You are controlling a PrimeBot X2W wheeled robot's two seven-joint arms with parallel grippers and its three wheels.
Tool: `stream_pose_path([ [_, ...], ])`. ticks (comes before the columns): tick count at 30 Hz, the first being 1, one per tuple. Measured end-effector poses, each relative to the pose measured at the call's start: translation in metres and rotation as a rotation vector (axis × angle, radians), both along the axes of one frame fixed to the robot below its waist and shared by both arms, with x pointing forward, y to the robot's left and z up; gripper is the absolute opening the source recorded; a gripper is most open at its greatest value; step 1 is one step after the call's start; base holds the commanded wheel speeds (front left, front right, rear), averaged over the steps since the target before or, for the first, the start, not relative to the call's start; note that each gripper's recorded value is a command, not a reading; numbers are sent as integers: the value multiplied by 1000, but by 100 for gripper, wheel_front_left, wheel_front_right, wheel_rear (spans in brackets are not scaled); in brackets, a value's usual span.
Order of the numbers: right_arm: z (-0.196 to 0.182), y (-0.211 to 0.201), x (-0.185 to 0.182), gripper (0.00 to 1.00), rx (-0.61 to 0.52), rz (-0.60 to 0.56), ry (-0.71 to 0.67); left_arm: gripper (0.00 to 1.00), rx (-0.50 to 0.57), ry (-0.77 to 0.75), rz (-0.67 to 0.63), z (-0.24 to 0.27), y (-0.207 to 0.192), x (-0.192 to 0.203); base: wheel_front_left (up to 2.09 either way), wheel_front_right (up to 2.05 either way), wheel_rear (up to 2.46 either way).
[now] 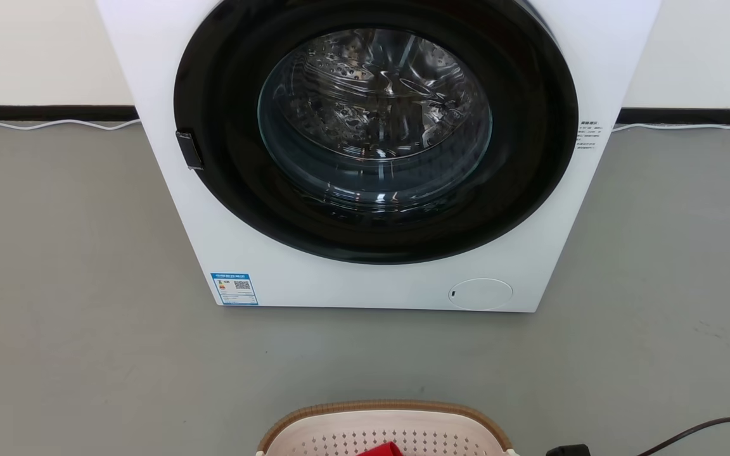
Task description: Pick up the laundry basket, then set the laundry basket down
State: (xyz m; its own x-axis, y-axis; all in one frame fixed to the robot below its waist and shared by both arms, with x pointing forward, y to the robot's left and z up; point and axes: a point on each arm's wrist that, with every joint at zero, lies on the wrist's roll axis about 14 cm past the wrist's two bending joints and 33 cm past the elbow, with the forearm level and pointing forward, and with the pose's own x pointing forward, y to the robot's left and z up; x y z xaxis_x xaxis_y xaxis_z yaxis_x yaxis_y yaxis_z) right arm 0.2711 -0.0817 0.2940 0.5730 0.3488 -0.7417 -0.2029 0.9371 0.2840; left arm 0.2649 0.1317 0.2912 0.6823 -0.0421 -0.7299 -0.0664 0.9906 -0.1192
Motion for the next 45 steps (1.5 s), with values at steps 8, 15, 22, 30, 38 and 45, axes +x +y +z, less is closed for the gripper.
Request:
stream_pose_path([
  [8,-1,-1,-2,0,-5,1,0,0,0,0,-6,0,-1,0,0,0,0],
  [15,-1,-1,-4,0,-2,-3,5,0,0,9,-8,-2,-2,-5,0,0,0],
  [22,-3,-1,-6,0,-1,-4,12,0,1,12,-10,-3,-2,-5,0,0,0],
  [30,-5,0,-7,0,-1,-2,18,0,2,18,-12,-4,-2,-6,0,0,0],
  [38,-8,-1,-8,0,-1,-4,35,0,-1,32,-13,-7,-4,-7,0,0,0],
  [45,-11,-3,5,0,-17,7,31,0,5,61,-19,-14,-5,-7,0,0,0],
])
